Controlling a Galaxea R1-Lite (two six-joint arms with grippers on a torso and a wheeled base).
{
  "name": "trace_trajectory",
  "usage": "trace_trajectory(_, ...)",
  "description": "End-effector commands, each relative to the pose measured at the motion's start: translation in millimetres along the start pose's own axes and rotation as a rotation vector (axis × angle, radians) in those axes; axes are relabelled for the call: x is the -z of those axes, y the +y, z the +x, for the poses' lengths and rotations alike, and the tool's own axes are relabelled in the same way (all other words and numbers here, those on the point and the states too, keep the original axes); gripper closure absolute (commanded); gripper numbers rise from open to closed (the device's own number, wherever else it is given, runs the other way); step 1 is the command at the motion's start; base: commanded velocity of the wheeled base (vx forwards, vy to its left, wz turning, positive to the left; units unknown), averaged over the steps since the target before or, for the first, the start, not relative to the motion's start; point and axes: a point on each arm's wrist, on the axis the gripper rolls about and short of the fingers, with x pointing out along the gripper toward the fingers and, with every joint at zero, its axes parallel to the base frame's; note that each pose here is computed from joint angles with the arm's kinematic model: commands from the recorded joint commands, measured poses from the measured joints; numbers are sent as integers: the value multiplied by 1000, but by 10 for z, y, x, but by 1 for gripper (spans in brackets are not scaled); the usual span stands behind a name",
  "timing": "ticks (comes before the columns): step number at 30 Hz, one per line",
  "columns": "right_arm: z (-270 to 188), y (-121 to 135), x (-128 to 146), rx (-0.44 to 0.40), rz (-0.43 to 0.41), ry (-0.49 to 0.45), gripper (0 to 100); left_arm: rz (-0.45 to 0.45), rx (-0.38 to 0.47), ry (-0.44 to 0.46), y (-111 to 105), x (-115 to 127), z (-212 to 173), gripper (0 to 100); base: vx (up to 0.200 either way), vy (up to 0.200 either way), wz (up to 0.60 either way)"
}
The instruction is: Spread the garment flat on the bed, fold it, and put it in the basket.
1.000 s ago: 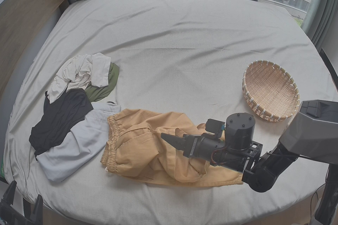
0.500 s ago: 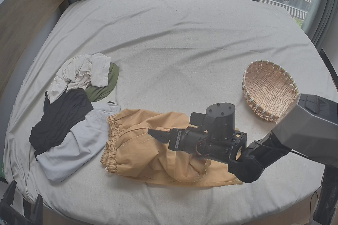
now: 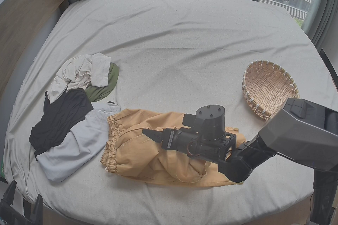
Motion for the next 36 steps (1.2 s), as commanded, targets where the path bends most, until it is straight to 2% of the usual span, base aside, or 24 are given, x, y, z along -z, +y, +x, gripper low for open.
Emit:
trace_trajectory(1,24,-17,28,1,1,5,100,0,0,4,0,52,3,0,0,0,0)
trace_trajectory(10,-54,-23,2,26,4,-13,100,0,0,4,0,52,3,0,0,0,0)
trace_trajectory(12,-221,29,-80,27,5,-24,100,0,0,4,0,52,3,0,0,0,0)
trace_trajectory(19,-486,20,-58,53,11,2,100,0,0,4,0,52,3,0,0,0,0)
trace_trajectory(32,-337,-53,-58,43,11,-14,100,0,0,3,0,52,2,0,0,0,0)
trace_trajectory(33,-321,-43,-68,38,10,-20,0,0,0,3,0,52,2,0,0,0,0)
trace_trajectory(36,-305,-22,-80,31,9,-25,0,0,0,3,0,52,2,0,0,0,0)
